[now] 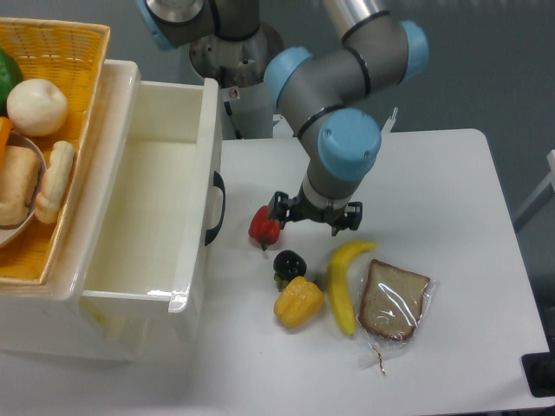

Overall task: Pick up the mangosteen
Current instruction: 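Move the gripper over the dark purple mangosteen beside the red pepper, then lower the open gripper down around the mangosteen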

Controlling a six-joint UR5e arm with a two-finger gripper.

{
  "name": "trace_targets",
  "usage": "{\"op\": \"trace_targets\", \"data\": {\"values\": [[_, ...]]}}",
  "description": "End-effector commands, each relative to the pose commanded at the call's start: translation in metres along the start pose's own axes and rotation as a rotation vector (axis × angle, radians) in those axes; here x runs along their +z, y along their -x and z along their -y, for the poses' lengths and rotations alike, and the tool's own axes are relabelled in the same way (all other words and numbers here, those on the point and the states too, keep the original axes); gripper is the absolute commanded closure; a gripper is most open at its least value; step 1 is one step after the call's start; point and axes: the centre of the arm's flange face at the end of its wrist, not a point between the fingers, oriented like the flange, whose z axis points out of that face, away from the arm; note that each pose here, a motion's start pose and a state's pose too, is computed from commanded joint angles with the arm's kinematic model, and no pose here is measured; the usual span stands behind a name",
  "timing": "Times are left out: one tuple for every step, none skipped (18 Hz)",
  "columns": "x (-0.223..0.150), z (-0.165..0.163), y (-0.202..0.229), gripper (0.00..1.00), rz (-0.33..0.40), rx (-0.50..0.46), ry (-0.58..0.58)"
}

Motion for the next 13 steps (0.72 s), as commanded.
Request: {"op": "trace_targets", "data": {"values": [[0.005, 0.002, 0.000, 0.00, -0.009, -0.004, 0.006], [0.011, 0.005, -0.002, 0.00, -0.015, 0.003, 0.012], [0.017, 0.008, -0.002, 0.00, -0.019, 0.009, 0.017], [0.023, 0.012, -0.005, 0.00, -0.018, 0.018, 0.021], [0.028, 0.017, -0.008, 0.00, -0.013, 0.030, 0.016], [0.031, 0.019, -0.007, 0.00, -0.012, 0.032, 0.010], [0.035, 0.023, -0.006, 0.00, -0.008, 0.042, 0.006], [0.039, 0.027, -0.006, 0.00, -0.007, 0.062, 0.004], [0.045, 0.030, -0.010, 0.00, -0.005, 0.085, 0.004], [0.051, 0.033, -0.010, 0.00, -0.004, 0.100, 0.004], [0.054, 0.035, -0.009, 0.00, -0.004, 0.106, 0.003], [0.055, 0.036, -0.009, 0.00, -0.004, 0.114, 0.003], [0.053, 0.036, -0.008, 0.00, -0.002, 0.120, 0.000]]}}
